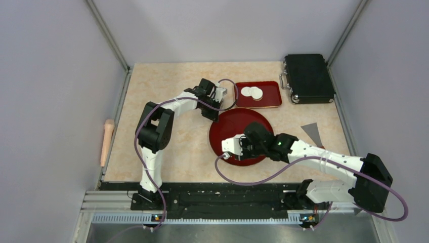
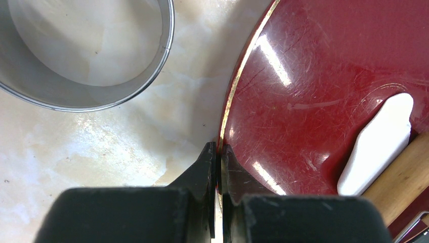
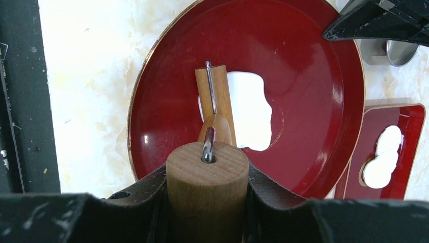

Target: Roll out the dumpling wrappers from the dough

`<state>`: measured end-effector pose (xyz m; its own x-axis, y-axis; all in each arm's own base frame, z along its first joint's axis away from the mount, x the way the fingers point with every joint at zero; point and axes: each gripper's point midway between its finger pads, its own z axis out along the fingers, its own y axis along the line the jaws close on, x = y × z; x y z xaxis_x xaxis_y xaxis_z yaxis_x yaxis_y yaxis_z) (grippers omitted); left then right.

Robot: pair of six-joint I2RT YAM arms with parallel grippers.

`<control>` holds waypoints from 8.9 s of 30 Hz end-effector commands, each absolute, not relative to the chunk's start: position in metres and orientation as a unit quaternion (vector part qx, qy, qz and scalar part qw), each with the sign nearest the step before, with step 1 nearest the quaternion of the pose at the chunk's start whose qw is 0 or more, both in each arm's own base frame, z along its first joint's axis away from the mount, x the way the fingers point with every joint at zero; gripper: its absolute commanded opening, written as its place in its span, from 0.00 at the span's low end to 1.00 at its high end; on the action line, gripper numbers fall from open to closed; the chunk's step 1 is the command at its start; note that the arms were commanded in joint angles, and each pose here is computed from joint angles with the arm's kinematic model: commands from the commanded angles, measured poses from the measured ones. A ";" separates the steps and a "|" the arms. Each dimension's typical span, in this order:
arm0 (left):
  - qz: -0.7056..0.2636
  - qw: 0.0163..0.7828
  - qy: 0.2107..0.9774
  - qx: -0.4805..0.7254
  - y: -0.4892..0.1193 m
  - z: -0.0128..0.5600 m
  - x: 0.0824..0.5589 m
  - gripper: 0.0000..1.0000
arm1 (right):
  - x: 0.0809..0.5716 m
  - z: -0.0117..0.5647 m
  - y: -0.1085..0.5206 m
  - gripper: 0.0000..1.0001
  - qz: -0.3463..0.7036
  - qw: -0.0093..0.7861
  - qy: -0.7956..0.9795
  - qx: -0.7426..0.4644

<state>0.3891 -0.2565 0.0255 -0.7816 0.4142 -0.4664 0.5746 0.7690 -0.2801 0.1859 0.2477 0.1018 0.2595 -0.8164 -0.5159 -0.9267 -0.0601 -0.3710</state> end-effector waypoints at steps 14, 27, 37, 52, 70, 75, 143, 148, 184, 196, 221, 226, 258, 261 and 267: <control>-0.160 0.186 0.930 0.274 -0.237 -0.001 0.391 0.00 | 0.085 0.048 0.182 0.00 0.167 0.085 0.632 -0.752; -0.159 0.186 0.930 0.274 -0.236 -0.001 0.391 0.00 | 0.092 0.060 0.186 0.00 0.157 0.110 0.636 -0.747; -0.160 0.184 0.930 0.274 -0.237 -0.002 0.391 0.00 | 0.187 0.155 0.225 0.00 0.077 0.337 0.651 -0.676; -0.159 0.183 0.931 0.274 -0.237 -0.002 0.392 0.00 | 0.221 0.145 0.256 0.00 0.064 0.400 0.636 -0.657; -0.161 0.185 0.930 0.275 -0.238 -0.001 0.392 0.00 | 0.210 0.051 0.231 0.00 -0.005 0.286 0.644 -0.709; -0.160 0.186 0.930 0.275 -0.237 0.000 0.392 0.00 | 0.205 0.043 0.229 0.00 0.002 0.266 0.642 -0.719; -0.156 0.184 0.932 0.272 -0.236 -0.002 0.393 0.00 | 0.236 0.175 0.247 0.00 0.058 0.451 0.627 -0.633; -0.157 0.184 0.931 0.273 -0.236 -0.002 0.392 0.00 | 0.249 0.156 0.259 0.00 0.051 0.448 0.627 -0.636; -0.159 0.187 0.930 0.274 -0.236 0.000 0.392 0.00 | 0.114 0.054 0.201 0.00 0.144 0.122 0.618 -0.763; -0.158 0.187 0.930 0.274 -0.236 -0.001 0.393 0.00 | 0.104 0.065 0.202 0.00 0.168 0.134 0.615 -0.759; -0.158 0.184 0.931 0.274 -0.237 -0.002 0.393 0.00 | 0.254 0.181 0.245 0.00 0.032 0.475 0.641 -0.603; -0.159 0.183 0.931 0.274 -0.237 -0.002 0.392 0.00 | 0.240 0.148 0.253 0.00 0.047 0.433 0.646 -0.627; -0.160 0.186 0.930 0.275 -0.237 0.000 0.392 0.00 | 0.159 0.046 0.219 0.00 0.069 0.207 0.625 -0.749; -0.160 0.186 0.929 0.276 -0.237 0.000 0.392 0.00 | 0.151 0.041 0.214 0.00 0.077 0.189 0.627 -0.752; -0.159 0.185 0.930 0.275 -0.237 -0.001 0.392 0.00 | 0.138 0.035 0.207 0.00 0.089 0.166 0.625 -0.758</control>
<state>0.3953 -0.2546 0.0258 -0.7706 0.4151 -0.4836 0.5787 0.7737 -0.2579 0.2292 0.2495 0.1050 0.2557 -0.8596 -0.4424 -0.8526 0.0152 -0.5224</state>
